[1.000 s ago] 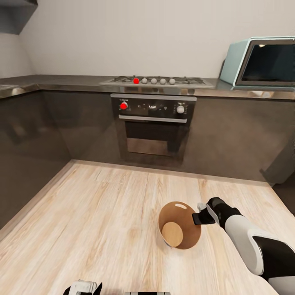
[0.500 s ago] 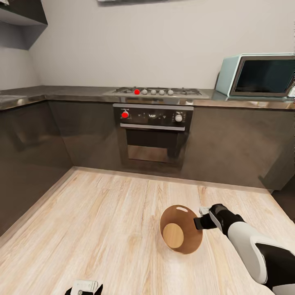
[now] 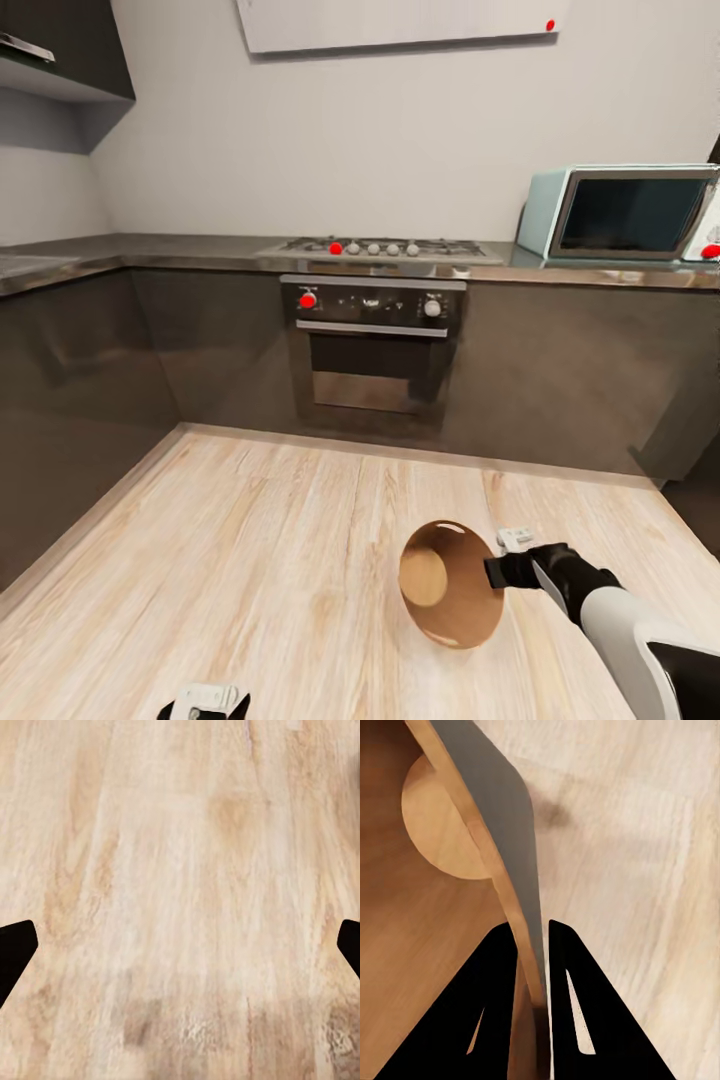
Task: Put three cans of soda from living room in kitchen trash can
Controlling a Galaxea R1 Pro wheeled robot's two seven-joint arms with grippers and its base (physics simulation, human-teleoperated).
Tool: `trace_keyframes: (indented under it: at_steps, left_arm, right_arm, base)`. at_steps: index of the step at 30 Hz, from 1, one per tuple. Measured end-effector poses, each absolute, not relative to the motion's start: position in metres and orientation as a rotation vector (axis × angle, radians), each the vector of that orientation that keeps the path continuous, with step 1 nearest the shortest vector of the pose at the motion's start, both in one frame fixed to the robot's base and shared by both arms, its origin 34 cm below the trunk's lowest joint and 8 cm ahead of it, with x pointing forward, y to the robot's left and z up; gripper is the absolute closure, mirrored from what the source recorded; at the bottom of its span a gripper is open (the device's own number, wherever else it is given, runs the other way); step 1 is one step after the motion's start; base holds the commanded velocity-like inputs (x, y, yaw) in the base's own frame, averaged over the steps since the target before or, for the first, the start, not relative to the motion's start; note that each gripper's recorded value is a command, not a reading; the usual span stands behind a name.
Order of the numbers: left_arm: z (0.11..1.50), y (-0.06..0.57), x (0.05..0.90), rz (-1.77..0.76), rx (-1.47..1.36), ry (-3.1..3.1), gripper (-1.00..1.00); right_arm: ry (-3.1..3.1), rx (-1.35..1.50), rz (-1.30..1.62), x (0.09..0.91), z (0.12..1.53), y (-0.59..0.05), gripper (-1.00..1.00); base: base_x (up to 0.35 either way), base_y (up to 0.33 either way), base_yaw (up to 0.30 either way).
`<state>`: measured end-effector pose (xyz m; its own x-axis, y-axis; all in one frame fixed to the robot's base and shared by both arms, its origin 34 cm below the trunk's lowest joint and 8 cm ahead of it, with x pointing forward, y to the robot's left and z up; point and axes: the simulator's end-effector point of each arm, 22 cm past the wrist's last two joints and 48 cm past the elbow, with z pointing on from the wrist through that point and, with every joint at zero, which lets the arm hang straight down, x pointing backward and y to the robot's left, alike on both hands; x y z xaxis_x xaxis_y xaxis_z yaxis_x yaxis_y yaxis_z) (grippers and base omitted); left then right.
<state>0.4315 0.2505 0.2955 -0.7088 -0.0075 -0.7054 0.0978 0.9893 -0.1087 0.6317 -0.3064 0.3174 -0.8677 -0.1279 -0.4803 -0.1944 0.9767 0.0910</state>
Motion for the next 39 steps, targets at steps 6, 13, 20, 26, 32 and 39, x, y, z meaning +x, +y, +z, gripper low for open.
trace_keyframes:
  at_steps: [6,13,20,26,32,39]
  left_arm:
    - [0.305,0.262,0.437,-0.156,0.081,2.33,-1.0]
    - [0.321,0.261,0.455,-0.193,0.118,2.288,-1.0]
    - [0.336,0.26,0.463,-0.252,0.175,2.252,-1.0]
    - [0.348,0.261,0.466,-0.277,0.196,2.225,-1.0]
    - [0.357,0.258,0.471,-0.314,0.206,2.238,-1.0]
    - [0.351,0.258,0.467,-0.343,0.193,2.295,-1.0]
  right_arm:
    - [2.583,-0.29,0.246,0.613,0.318,-0.317,1.0]
    - [2.501,-0.348,0.238,0.594,0.317,-0.331,1.0]
    - [2.466,-0.386,0.255,0.57,0.317,-0.346,1.0]
    - [2.399,-0.377,0.238,0.571,0.332,-0.351,1.0]
    - [2.363,-0.394,0.218,0.57,0.344,-0.352,1.0]
    - [2.365,-0.403,0.214,0.572,0.357,-0.349,1.0]
  base:
    - [0.0,0.0,0.0]
    - [0.0,0.0,0.0]
    - [0.0,0.0,0.0]
    - [0.0,0.0,0.0]
    - [0.0,0.0,0.0]
    - [0.0,0.0,0.0]
